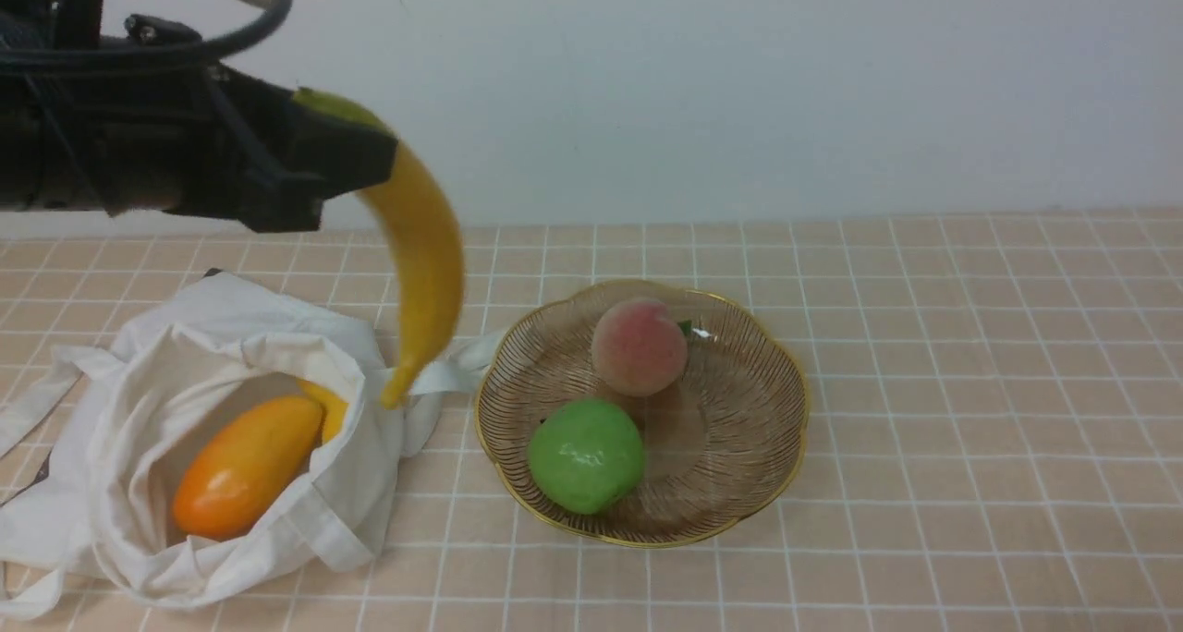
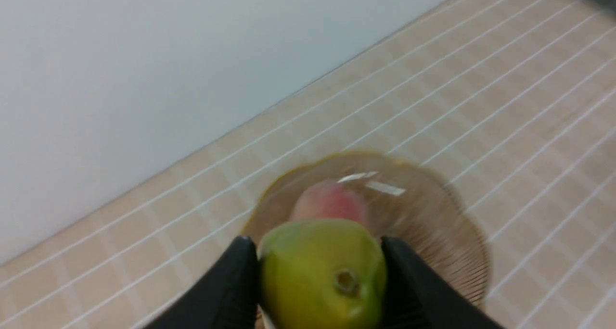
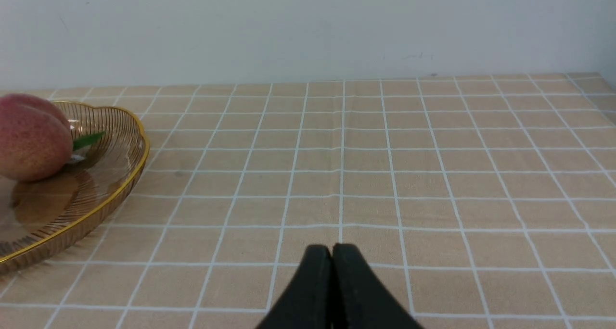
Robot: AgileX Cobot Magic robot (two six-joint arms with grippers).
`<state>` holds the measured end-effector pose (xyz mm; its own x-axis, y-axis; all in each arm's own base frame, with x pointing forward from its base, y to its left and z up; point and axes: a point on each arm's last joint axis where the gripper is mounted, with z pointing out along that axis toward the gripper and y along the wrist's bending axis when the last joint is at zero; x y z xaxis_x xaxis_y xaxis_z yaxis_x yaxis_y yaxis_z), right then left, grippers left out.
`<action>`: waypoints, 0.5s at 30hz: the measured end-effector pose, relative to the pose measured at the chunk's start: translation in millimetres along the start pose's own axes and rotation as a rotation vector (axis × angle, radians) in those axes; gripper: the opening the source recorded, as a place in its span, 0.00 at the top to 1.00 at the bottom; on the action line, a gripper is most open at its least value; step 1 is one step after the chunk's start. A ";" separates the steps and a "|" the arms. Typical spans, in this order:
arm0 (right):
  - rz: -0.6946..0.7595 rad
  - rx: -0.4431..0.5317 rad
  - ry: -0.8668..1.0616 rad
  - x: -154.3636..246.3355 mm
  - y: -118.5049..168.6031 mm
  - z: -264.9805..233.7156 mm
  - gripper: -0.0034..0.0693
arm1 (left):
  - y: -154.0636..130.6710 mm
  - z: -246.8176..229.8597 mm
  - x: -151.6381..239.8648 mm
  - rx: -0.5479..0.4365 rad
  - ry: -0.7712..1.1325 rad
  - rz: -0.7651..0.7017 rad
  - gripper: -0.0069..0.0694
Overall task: Take the fruit out of the bag on the brown coffee tablecloth and place them on the plate.
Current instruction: 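Place the banana on the plate with the left gripper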
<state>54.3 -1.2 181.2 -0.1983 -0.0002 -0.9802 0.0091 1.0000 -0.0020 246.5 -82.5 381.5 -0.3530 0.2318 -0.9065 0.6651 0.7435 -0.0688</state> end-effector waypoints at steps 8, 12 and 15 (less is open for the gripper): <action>0.000 0.000 0.000 0.0 0.0 0.0 0.98 | -27.7 90.4 11.4 0.201 -0.014 -0.211 0.54; 0.000 0.000 0.000 0.0 0.0 0.0 0.98 | -36.0 142.3 37.5 0.216 0.051 -0.240 0.54; 0.000 0.000 0.000 0.0 0.0 0.0 0.98 | -32.9 172.7 55.6 0.188 0.082 -0.260 0.54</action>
<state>54.3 -1.2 181.2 -0.1983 -0.0002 -0.9802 0.0091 1.0000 -0.0020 318.6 -202.4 261.4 -0.5734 0.1045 -0.8126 0.6528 0.6576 -0.3760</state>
